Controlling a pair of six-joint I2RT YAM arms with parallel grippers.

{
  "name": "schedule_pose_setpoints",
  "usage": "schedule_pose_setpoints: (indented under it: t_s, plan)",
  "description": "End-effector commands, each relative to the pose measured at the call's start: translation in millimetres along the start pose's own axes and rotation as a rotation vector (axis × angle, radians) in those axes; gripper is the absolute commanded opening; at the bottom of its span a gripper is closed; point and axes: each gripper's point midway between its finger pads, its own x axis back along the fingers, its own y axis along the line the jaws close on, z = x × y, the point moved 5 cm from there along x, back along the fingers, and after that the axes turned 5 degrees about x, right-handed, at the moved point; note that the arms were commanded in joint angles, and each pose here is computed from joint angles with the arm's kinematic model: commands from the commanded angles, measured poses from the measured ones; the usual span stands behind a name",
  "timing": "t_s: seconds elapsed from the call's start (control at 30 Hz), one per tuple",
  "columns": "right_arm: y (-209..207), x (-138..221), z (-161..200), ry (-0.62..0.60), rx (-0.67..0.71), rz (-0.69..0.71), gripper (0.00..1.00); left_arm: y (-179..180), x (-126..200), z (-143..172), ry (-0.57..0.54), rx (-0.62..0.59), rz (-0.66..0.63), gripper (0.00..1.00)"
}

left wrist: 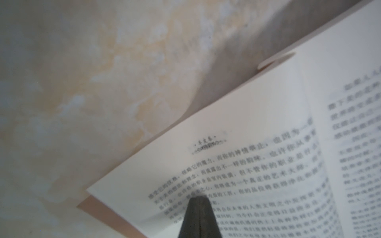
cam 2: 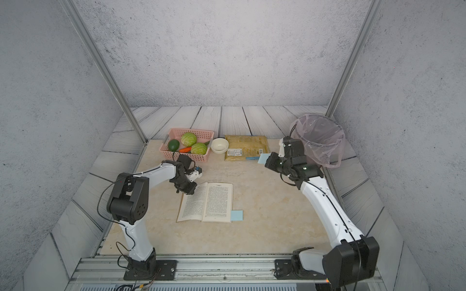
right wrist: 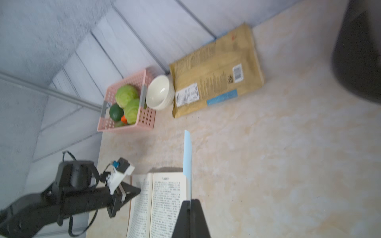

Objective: Peel off the used sticky note
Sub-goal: Tear off the note from the book, then place the note in the trash bin.

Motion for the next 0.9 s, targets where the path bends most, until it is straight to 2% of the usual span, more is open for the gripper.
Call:
schedule_pose_setpoints:
  t_s: [0.0, 0.23, 0.4, 0.53, 0.57, 0.63, 0.67, 0.73, 0.87]
  plan:
    - [-18.7, 28.9, -43.6, -0.079, -0.029, 0.118, 0.00, 7.1, -11.0, 5.7, 0.040, 0.015, -0.021, 0.00]
    - [-74.1, 51.8, -144.4, -0.285, -0.145, 0.277, 0.00, 7.4, -11.2, 5.4, 0.038, 0.014, -0.023, 0.00]
    - [-128.8, 25.5, -182.4, -0.260, -0.212, 0.388, 0.00, 7.4, -11.2, 5.4, 0.038, 0.014, -0.023, 0.00]
    - [-164.9, -9.7, -188.9, -0.198, -0.232, 0.448, 0.00, 7.4, -11.4, 5.1, 0.038, 0.015, -0.023, 0.00]
    - [-171.1, -18.6, -188.0, -0.175, -0.236, 0.442, 0.05, 7.4, -11.4, 5.1, 0.038, 0.016, -0.023, 0.00]
    - [-175.3, -26.6, -186.3, -0.142, -0.241, 0.435, 0.23, 7.4, -11.4, 5.3, 0.039, 0.015, -0.022, 0.00]
    - [-174.5, -28.0, -183.8, -0.121, -0.238, 0.425, 0.40, 7.3, -11.6, 5.7, 0.041, 0.015, -0.022, 0.00]
    - [-166.8, -22.9, -183.7, -0.120, -0.232, 0.398, 0.67, 7.4, -11.2, 5.2, 0.038, 0.015, -0.023, 0.00]
    - [-139.0, 7.7, -188.7, -0.177, -0.208, 0.339, 0.80, 7.5, -11.2, 5.1, 0.036, 0.016, -0.023, 0.00]
